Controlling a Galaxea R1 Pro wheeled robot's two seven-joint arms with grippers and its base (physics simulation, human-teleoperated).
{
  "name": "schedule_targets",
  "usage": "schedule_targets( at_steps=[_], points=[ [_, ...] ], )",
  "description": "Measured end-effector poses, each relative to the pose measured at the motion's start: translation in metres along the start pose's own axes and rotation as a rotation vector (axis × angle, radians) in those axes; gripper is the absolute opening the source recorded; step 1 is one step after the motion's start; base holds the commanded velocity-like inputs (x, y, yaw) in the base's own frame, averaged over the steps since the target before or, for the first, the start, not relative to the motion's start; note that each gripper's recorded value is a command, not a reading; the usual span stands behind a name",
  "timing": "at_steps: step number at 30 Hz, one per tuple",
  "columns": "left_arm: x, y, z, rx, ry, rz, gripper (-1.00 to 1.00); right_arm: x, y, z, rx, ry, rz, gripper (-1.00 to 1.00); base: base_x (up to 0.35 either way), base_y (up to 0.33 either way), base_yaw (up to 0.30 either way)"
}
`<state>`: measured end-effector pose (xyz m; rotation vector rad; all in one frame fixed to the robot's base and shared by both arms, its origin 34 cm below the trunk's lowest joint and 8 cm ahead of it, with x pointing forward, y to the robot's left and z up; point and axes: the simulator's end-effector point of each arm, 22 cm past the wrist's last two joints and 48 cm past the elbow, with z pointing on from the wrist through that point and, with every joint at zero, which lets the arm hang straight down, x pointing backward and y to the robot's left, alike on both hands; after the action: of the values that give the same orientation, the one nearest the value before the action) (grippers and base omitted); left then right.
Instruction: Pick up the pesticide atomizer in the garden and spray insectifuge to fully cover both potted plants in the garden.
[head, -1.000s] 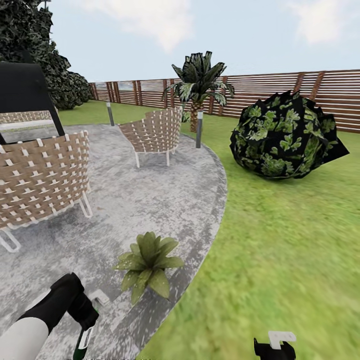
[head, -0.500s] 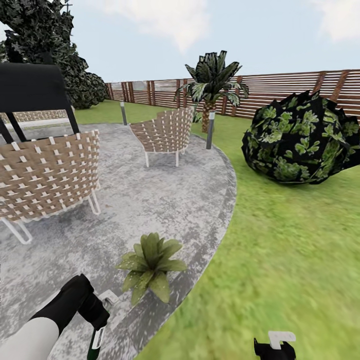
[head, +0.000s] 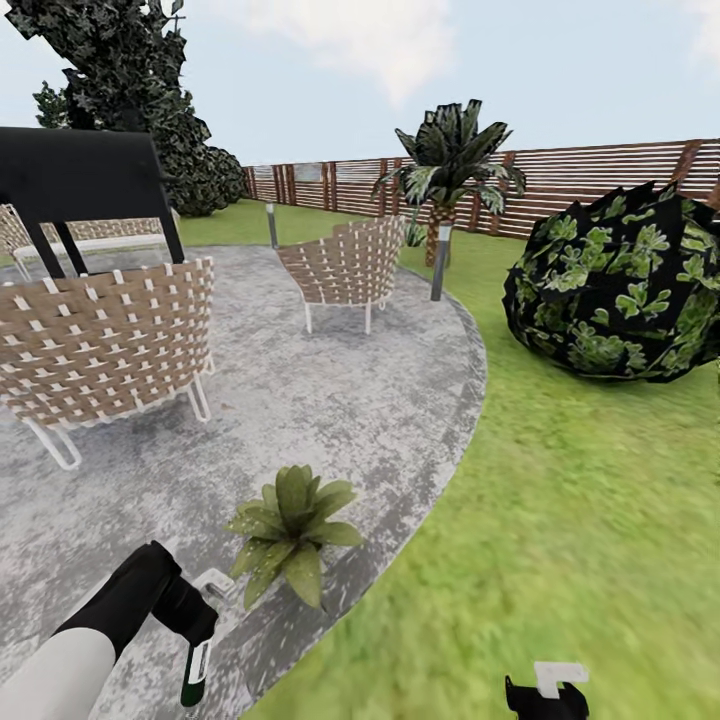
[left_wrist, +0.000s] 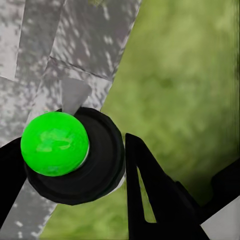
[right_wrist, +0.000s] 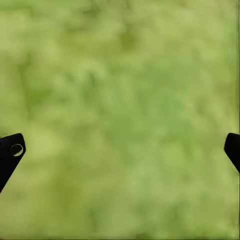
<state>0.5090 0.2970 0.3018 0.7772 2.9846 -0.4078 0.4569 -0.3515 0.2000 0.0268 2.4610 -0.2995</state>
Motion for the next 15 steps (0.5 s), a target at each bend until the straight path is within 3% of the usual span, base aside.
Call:
schedule_targets(
  at_steps=[5, 15],
  points=[
    [-0.0008, 0.0001, -0.0009, 0.0, -0.003, -0.001, -1.0, -0.0007, 0.0011, -0.0003, 0.0, -0.002, 0.003, 1.0, 0.107, -0.158, 0.062],
    [-0.0005, 0.0, -0.0022, -0.005, -0.001, 0.005, -1.0, -0.0032, 0.0004, -0.0007, 0.001, -0.007, 0.004, 1.0, 0.006, -0.005, 0.253]
  ],
)
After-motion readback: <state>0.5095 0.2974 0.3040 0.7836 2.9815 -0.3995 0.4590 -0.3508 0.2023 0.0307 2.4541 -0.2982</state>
